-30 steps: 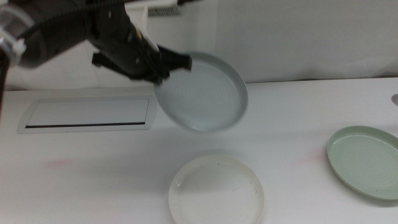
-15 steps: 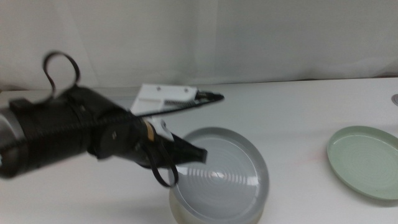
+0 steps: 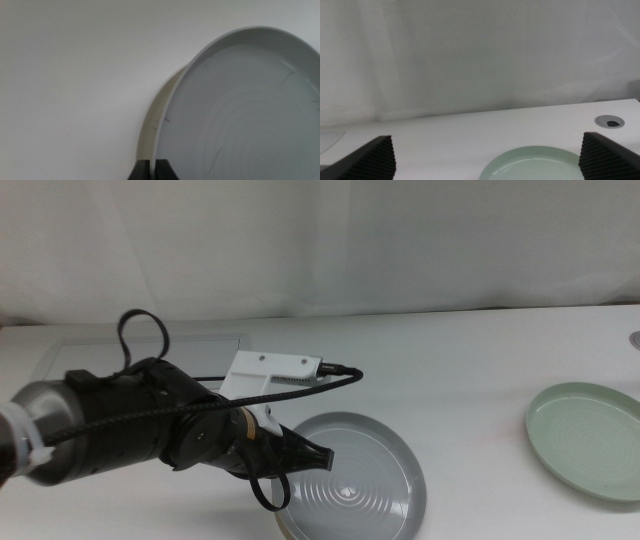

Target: Stack the three bowls on top of each other.

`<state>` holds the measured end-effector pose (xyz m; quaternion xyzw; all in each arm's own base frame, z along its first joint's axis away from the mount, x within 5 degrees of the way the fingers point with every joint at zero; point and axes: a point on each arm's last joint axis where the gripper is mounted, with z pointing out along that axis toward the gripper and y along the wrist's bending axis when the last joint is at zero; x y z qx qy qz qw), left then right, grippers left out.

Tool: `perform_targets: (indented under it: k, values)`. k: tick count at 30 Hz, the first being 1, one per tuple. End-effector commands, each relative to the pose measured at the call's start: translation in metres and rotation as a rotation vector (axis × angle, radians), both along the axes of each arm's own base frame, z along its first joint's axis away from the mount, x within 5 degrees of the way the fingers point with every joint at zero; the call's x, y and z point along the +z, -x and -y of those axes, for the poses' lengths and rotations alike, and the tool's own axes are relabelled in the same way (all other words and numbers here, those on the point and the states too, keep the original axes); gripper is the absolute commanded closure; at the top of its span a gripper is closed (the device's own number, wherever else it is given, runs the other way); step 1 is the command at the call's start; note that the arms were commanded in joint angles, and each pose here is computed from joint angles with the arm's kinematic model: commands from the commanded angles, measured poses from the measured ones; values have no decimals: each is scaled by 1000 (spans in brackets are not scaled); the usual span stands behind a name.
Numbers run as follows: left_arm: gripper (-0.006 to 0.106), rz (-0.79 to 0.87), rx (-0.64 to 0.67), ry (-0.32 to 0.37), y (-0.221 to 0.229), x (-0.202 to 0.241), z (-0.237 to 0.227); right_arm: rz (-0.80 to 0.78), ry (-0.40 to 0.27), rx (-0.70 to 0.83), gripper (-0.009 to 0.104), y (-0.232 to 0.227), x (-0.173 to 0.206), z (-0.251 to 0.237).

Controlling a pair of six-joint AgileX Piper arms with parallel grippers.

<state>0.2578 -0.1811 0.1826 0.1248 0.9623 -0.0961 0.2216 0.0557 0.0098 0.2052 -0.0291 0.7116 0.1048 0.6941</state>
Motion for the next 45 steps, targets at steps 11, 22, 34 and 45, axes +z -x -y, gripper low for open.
perform_targets:
  k: [11, 22, 34, 45]
  values:
    - [103, -24, 8, -5, -2, -15, 3, 2, 11, -7, -8, 1, -11, 1]
    - [9, 3, -4, 6, -3, -10, 4, 2, 11, -7, -8, 1, -11, 1]
    - [10, 322, 168, -70, -39, 108, -82, 2, 11, -7, -8, 1, -11, 1]
    - [43, 514, 519, -128, 32, 180, -194, 2, 11, -7, -8, 1, -11, 1]
